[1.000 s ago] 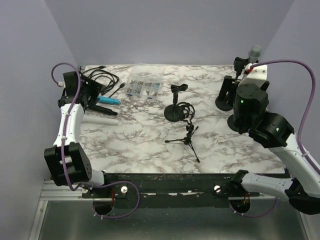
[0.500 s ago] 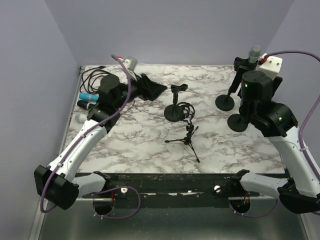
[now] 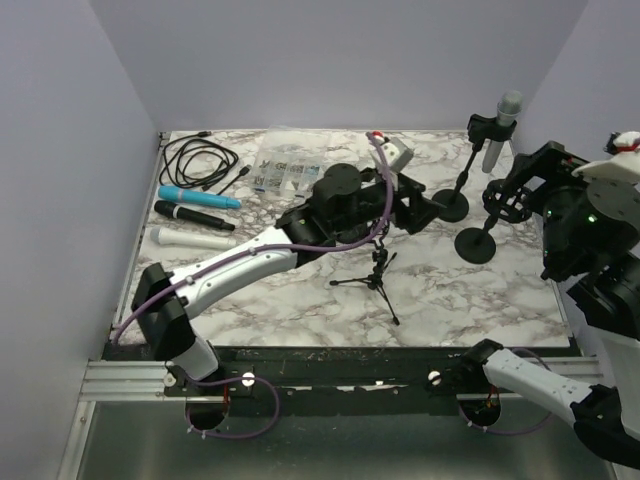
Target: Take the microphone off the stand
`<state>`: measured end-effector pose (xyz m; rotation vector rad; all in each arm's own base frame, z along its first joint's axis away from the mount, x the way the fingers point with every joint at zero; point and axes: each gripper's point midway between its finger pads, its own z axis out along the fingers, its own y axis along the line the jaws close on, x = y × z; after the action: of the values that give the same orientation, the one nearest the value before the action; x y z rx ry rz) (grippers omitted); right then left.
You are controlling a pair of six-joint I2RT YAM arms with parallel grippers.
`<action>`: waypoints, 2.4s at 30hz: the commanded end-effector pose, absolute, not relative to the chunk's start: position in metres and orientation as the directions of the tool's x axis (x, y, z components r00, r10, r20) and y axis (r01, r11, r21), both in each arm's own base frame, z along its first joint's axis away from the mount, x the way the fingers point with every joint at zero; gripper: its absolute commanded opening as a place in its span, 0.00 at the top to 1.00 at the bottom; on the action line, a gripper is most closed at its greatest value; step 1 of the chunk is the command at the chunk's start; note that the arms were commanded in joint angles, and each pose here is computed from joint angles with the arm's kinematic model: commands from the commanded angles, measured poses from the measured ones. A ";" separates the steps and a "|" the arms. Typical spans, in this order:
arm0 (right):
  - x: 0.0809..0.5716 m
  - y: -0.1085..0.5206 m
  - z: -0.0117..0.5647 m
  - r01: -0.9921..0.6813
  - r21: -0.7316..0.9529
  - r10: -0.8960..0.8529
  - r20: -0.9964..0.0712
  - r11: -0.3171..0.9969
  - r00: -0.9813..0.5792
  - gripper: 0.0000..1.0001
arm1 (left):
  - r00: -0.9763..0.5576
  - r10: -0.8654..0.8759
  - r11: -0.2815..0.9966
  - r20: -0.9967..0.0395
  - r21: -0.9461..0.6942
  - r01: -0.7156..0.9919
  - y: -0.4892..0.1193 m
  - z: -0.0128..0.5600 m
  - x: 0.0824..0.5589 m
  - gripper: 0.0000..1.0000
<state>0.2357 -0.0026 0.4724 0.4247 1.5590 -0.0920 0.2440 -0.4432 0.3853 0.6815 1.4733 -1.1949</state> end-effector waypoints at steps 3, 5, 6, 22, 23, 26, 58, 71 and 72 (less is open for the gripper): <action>0.211 -0.006 0.507 0.199 0.282 0.260 -0.957 0.938 0.130 0.13 | -0.198 -0.234 0.398 -0.952 -0.279 0.874 -0.509 0.391 0.260 0.32; 0.206 -0.008 0.510 0.184 0.283 0.259 -0.955 0.941 0.144 0.13 | -0.204 -0.231 0.398 -0.951 -0.284 0.873 -0.528 0.388 0.260 0.31; 0.204 -0.009 0.511 0.180 0.277 0.253 -0.956 0.944 0.147 0.13 | -0.209 -0.234 0.401 -0.950 -0.290 0.869 -0.535 0.388 0.261 0.30; 0.200 0.007 0.503 0.068 0.267 0.257 -0.958 0.961 0.129 0.13 | -0.256 -0.236 0.490 -0.938 -0.342 0.802 -0.604 0.352 0.293 0.27; 0.199 0.006 0.503 0.067 0.268 0.258 -0.957 0.961 0.131 0.13 | -0.257 -0.234 0.493 -0.938 -0.342 0.800 -0.607 0.348 0.294 0.28; 0.195 0.003 0.505 0.072 0.271 0.259 -0.955 0.960 0.141 0.13 | -0.265 -0.234 0.492 -0.936 -0.348 0.798 -0.612 0.341 0.296 0.32; 0.216 0.025 0.451 0.058 0.246 0.246 -0.969 0.967 0.019 0.12 | -0.224 0.002 0.455 -0.975 -0.198 0.868 -0.562 0.321 0.302 0.91; 0.271 0.041 0.365 0.267 0.187 0.233 -0.961 0.945 -0.151 0.14 | -0.353 -0.023 0.443 -0.935 -0.326 0.835 -0.501 0.352 0.310 1.00; 0.278 0.044 0.356 0.284 0.169 0.223 -0.960 0.944 -0.169 0.14 | -0.367 -0.031 0.436 -0.930 -0.343 0.832 -0.498 0.354 0.311 1.00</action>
<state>0.2560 0.0440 0.3871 0.2941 1.7108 0.0463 0.3243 -0.5159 0.3165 0.7233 1.7243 -0.9769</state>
